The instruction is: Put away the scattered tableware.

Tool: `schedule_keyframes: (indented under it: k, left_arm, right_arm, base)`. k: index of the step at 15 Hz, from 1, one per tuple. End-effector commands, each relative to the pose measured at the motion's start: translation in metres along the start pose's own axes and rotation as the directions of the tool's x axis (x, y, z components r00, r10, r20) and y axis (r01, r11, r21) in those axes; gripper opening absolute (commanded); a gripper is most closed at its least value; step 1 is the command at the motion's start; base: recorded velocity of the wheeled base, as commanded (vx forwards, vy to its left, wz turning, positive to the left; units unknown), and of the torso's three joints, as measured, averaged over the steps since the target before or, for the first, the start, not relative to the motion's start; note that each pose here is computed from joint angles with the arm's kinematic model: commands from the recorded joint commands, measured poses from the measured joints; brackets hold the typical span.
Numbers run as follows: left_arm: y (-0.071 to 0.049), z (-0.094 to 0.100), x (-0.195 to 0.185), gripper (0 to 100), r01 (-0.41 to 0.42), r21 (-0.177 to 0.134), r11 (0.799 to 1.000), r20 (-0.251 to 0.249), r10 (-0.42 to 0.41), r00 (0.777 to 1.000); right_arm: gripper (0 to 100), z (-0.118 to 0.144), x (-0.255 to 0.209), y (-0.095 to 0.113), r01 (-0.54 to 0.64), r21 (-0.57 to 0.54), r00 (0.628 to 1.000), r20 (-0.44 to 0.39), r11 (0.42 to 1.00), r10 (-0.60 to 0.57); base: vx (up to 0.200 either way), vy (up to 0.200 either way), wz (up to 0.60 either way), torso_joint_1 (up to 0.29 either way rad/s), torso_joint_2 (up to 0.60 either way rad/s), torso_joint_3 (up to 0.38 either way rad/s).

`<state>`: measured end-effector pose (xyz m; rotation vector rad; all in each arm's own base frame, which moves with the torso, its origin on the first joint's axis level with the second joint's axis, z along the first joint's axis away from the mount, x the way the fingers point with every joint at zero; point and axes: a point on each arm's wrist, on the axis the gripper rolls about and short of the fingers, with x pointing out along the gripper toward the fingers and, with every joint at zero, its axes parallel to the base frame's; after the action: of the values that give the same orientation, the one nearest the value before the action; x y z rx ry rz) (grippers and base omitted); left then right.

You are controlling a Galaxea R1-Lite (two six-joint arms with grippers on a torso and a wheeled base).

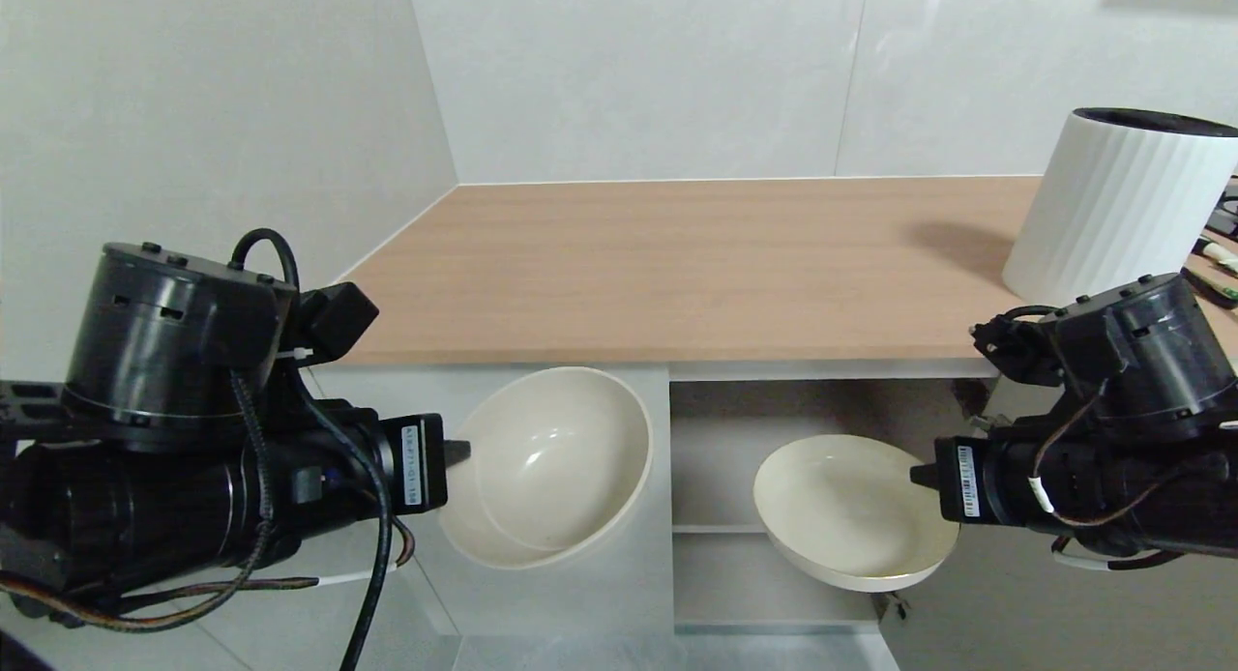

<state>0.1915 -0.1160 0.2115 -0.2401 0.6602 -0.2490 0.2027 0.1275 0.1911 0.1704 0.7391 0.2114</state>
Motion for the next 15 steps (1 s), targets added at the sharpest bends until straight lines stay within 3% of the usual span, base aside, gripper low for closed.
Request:
schedule_keyframes:
  k: [1, 11, 15]
  left_arm:
    - [-0.0002, -0.0004, 0.0018, 0, -0.002, 0.001, 1.0, -0.005, 0.002, 1.0]
    - [-0.0002, -0.0019, 0.0061, 0, -0.009, 0.003, 1.0, -0.019, 0.009, 1.0]
    - [-0.0004, -0.0015, 0.0059, 0, -0.008, 0.003, 1.0, -0.017, 0.008, 1.0]
  right_arm:
    - [0, -0.0009, 0.0035, 0.0002, 0.006, -0.002, 1.0, -0.01, 1.0, -0.006]
    - [0, -0.0023, 0.0072, 0.0006, 0.012, -0.006, 1.0, -0.022, 1.0, -0.012]
    - [0, -0.0026, 0.0082, 0.0007, 0.009, -0.004, 1.0, -0.015, 1.0, -0.009]
  base:
    - [0.0, 0.0, 0.0, -0.178, 0.48, 0.3]
    - [0.0, 0.0, 0.0, -0.131, 0.45, 0.321]
    - [0.0, 0.0, 0.0, -0.021, 0.11, 0.077]
